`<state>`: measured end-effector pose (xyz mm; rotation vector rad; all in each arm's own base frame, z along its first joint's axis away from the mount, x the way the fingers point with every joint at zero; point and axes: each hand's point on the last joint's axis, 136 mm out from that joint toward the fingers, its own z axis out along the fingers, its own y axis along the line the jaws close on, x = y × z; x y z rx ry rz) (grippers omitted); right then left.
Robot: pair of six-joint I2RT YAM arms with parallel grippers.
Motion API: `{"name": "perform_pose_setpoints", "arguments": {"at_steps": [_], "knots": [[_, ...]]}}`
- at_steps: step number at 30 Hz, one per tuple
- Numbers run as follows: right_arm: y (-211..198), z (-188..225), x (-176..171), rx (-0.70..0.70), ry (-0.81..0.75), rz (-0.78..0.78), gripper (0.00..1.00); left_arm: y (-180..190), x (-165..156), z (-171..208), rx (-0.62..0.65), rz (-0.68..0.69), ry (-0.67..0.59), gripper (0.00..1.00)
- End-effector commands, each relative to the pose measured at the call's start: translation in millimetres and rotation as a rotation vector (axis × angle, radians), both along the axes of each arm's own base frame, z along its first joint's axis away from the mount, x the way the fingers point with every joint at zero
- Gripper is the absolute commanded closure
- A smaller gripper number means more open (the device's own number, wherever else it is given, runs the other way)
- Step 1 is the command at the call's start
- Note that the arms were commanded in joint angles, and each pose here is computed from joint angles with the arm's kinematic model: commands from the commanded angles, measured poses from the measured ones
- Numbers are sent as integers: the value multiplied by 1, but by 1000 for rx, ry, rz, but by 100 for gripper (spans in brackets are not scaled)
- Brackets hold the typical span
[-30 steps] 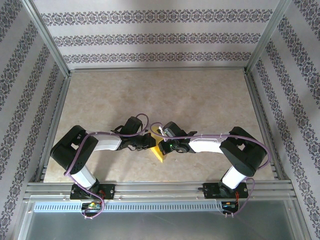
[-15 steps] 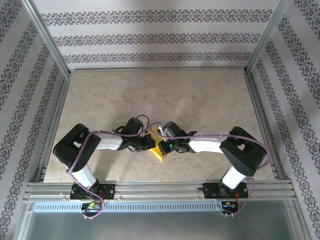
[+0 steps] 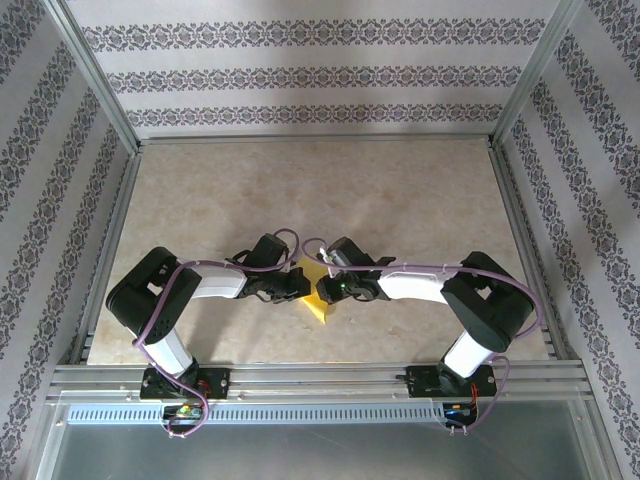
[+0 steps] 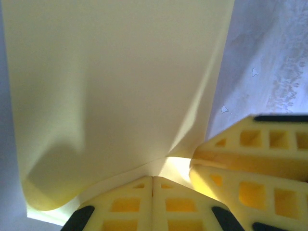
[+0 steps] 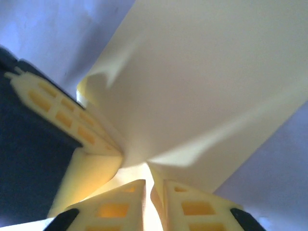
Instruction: Fold a paper plane with a square sheet of paper (fold left side to right side)
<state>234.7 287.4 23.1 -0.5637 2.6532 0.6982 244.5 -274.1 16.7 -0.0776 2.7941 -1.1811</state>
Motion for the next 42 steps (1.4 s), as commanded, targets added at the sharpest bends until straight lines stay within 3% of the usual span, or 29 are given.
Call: {"name": "perform_pose_setpoints", "arguments": {"at_steps": [1, 5, 8, 15, 19, 42], "knots": [[-4, 22, 12, 34, -7, -49, 72, 20, -17, -28, 128, 25, 89, 95], [-17, 37, 13, 53, 8, -97, 61, 20, -17, -28, 128, 25, 87, 95], [-23, 47, 3, 93, 52, -109, 61, 20, -17, -28, 127, 25, 87, 95], [-8, 53, -53, 267, 314, -70, 85, 20, -17, -26, 128, 25, 82, 95], [4, 46, -74, 294, 373, -48, 94, 21, -17, -26, 128, 26, 80, 95], [17, 5, -85, 185, 436, -32, 97, 22, -16, -25, 135, 28, 78, 95]]}}
